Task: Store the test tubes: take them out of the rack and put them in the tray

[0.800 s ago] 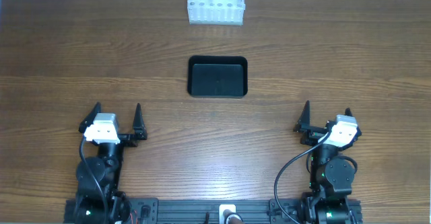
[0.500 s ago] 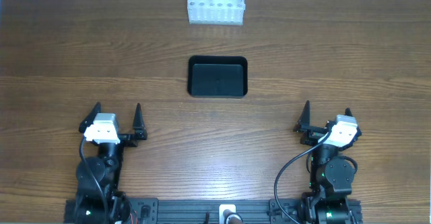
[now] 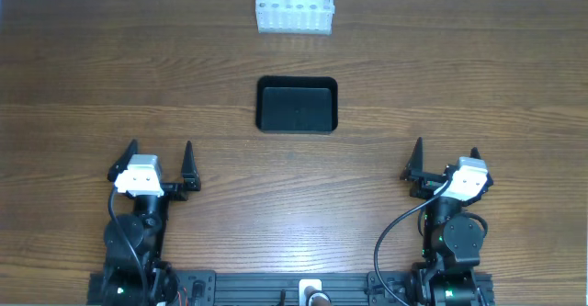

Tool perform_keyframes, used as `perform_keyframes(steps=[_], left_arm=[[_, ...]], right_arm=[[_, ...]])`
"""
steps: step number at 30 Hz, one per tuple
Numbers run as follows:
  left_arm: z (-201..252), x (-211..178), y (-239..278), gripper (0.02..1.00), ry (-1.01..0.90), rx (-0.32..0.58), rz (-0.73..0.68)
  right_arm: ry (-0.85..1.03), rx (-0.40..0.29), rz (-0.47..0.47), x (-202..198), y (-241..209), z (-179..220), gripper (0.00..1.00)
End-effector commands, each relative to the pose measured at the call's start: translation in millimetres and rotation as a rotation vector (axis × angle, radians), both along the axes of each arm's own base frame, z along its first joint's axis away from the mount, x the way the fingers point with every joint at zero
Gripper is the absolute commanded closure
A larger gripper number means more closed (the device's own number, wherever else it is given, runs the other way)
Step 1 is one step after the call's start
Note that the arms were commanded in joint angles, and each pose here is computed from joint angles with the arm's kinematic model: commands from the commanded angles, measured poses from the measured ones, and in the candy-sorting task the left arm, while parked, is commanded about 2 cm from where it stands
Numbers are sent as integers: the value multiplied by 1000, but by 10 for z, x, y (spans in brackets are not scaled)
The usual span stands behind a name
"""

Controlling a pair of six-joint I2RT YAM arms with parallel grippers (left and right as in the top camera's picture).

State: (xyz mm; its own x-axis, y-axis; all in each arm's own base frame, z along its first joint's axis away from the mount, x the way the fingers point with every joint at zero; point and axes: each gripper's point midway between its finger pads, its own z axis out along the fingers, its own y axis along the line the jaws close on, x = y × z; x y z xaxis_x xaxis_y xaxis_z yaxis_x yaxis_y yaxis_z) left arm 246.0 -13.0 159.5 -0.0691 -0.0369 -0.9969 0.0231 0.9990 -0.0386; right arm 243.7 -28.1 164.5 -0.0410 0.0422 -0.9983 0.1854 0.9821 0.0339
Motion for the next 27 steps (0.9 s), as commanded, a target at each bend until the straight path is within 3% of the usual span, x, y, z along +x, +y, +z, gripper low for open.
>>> perform_keyframes(steps=[1,14,27], left_arm=[[3,0,-38,18,-6,10,-26],[440,328,-189,20,-152,-1,-91],[681,1414,-637,20,-16,3,-176]], right_arm=[[2,-2,3,1,9,-20,9],[2,-2,3,1,9,-20,7],[2,-2,3,1,9,-20,9]])
